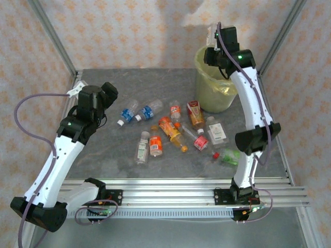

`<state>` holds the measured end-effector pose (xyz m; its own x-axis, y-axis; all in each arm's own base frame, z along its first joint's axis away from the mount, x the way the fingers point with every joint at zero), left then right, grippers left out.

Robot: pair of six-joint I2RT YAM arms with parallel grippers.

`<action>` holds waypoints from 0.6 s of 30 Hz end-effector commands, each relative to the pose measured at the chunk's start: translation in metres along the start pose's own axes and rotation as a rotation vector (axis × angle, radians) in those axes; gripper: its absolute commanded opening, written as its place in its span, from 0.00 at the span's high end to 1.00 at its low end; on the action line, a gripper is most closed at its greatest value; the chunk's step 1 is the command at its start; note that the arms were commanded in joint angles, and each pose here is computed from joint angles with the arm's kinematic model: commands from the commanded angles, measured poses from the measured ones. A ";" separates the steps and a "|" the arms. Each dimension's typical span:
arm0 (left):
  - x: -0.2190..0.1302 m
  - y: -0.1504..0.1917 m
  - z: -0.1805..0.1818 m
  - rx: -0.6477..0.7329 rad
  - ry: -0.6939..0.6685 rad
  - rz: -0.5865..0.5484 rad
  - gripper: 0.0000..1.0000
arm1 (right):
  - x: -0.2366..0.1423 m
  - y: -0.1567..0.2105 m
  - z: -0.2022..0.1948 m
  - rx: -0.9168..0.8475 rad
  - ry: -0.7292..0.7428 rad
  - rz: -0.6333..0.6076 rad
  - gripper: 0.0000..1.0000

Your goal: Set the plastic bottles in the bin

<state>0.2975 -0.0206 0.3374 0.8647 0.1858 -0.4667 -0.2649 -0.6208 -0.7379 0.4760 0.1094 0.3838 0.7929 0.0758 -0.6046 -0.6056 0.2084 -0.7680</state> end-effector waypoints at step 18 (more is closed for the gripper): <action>0.017 0.022 0.011 0.082 -0.091 0.088 0.00 | 0.073 0.056 -0.041 0.070 -0.100 0.384 0.96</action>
<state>0.3069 -0.0231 0.3150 0.8199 0.1975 -0.5374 -0.3384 -0.5899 -0.7331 0.5009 0.0804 0.2962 0.5559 0.2227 -0.8009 -0.8269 0.2469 -0.5053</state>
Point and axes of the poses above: each hand's point on the last joint's axis, 136 mm out from that joint toward the fingers, its own x axis out along the fingers, its own z axis along the line the jaws close on, y = z × x, the point moved 3 cm from there along -x, back along the fingers, and after that the axes turned 6 degrees about x, right-handed, at the moved point
